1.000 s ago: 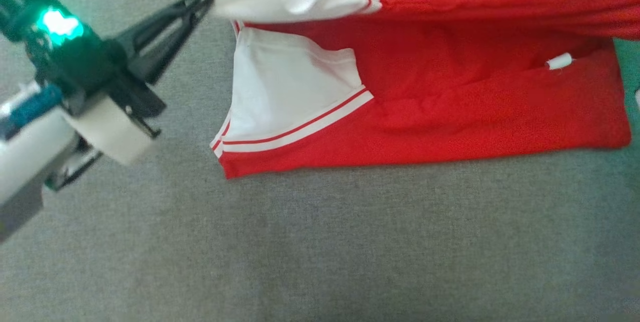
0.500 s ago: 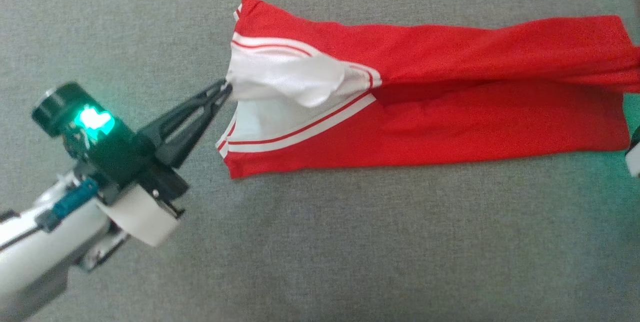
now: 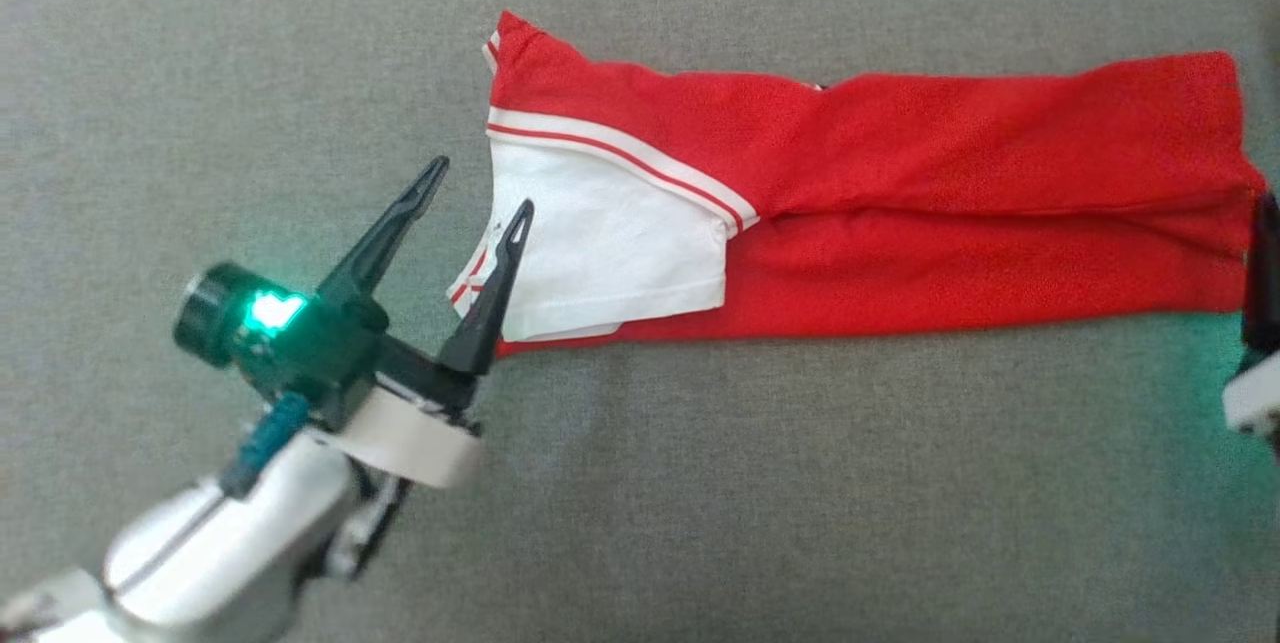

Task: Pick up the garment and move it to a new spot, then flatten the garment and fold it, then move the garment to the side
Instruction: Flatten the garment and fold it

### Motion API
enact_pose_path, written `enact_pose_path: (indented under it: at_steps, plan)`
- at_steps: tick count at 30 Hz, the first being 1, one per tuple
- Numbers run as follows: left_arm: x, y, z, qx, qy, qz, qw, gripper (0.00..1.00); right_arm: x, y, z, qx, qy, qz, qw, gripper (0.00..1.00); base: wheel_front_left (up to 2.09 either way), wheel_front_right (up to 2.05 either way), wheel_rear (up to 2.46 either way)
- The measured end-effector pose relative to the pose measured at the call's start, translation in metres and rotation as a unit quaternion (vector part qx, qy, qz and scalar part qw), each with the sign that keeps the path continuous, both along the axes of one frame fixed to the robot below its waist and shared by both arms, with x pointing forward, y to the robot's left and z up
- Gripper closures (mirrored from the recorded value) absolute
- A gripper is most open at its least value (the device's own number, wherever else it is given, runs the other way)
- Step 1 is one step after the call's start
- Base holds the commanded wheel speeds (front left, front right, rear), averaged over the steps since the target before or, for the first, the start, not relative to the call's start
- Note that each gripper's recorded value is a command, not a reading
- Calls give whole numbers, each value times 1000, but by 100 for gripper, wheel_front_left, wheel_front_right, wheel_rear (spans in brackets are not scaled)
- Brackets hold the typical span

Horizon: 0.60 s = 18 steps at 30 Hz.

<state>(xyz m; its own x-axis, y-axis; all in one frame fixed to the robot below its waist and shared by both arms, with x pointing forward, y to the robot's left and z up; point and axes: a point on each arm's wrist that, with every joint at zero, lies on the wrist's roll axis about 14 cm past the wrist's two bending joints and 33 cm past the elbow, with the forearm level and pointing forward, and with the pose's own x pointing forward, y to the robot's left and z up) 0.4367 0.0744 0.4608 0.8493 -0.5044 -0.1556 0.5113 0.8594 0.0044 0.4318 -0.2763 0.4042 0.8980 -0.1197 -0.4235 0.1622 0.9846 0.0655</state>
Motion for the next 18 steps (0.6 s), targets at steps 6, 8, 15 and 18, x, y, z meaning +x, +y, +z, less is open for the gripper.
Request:
enact_pose_path:
  at_steps: [6,8,15,18]
  plan:
    - [-15,15,12,-16,-41,116,992,0,-17,-6,1,11,-27,-39,999,0,0,0,0]
    - [-22,20,16,-17,-52,140,989,0,-16,-5,-1,12,-24,-38,999,0,0,0,0]
    - [-34,40,32,-22,-86,192,977,0,-7,-10,-16,14,6,-50,999,0,0,0,0]
    - [-40,46,37,-24,-93,202,975,0,-4,-9,-30,17,36,-51,998,0,0,0,0]
